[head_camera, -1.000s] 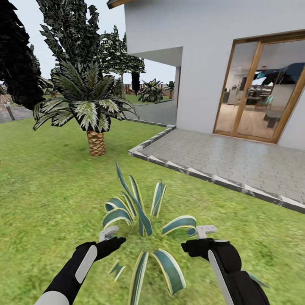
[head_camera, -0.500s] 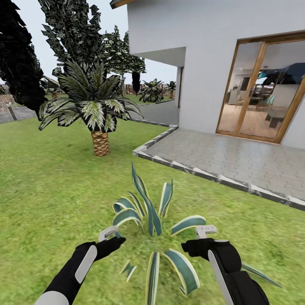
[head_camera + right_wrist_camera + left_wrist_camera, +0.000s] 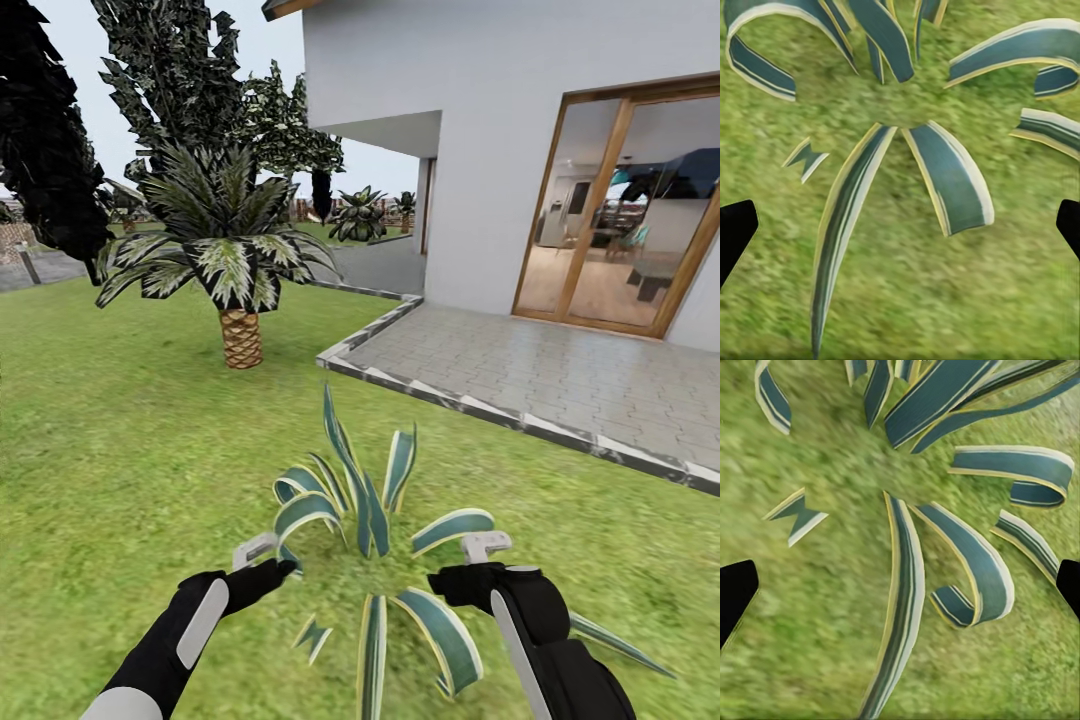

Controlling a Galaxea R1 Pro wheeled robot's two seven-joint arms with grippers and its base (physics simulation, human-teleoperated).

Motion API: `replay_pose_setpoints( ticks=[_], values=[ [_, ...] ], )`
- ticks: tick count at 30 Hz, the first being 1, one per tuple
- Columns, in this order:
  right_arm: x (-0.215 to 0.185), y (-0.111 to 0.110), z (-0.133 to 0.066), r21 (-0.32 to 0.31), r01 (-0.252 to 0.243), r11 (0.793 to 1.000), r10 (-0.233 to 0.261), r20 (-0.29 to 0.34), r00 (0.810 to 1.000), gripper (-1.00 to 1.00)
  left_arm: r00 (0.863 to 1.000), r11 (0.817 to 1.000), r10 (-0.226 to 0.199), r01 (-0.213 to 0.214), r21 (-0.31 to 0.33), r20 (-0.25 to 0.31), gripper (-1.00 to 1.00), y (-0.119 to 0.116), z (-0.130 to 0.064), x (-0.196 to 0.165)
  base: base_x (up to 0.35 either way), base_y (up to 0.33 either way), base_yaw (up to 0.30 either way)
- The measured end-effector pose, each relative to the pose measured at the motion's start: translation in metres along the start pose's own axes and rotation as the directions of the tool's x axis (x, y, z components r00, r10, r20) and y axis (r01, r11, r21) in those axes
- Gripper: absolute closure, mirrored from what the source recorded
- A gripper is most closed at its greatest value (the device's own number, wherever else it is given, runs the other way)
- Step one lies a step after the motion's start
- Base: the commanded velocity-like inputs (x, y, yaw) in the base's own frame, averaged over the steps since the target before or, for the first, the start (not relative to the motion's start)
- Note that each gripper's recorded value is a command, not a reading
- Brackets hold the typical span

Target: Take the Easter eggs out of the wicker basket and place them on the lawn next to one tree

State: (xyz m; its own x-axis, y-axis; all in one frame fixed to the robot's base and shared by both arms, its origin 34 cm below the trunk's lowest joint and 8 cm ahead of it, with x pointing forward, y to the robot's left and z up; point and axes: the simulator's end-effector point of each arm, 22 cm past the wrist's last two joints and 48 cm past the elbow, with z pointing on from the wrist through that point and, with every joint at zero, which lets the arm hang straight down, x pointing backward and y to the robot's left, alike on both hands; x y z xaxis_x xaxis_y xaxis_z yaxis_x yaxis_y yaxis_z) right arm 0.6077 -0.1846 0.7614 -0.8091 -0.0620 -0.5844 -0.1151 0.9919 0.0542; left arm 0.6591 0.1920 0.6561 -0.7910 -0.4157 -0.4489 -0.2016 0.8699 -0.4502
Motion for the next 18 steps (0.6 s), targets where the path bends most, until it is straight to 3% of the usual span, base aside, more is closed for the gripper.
replay_pose_setpoints(
  ticks=[4,13,18],
  values=[
    [0.0000,0.0001,0.0000,0.000,0.000,1.000,0.000,0.000,1.000,-1.00,1.000,1.000,0.000,0.000,-0.001,0.000,-1.00,0.0004,-0.0001,-0.0001,0.000,0.252,0.000],
    [0.0000,0.0001,0.0000,0.000,0.000,1.000,0.000,0.000,1.000,-1.00,1.000,1.000,0.000,0.000,0.000,0.001,-1.00,0.0002,0.0000,-0.0002,0.000,0.078,0.000],
    [0.0000,0.0001,0.0000,0.000,0.000,1.000,0.000,0.000,1.000,-1.00,1.000,1.000,0.000,0.000,-0.001,0.000,-1.00,0.0010,-0.0002,-0.0004,0.000,0.220,0.000]
  ],
)
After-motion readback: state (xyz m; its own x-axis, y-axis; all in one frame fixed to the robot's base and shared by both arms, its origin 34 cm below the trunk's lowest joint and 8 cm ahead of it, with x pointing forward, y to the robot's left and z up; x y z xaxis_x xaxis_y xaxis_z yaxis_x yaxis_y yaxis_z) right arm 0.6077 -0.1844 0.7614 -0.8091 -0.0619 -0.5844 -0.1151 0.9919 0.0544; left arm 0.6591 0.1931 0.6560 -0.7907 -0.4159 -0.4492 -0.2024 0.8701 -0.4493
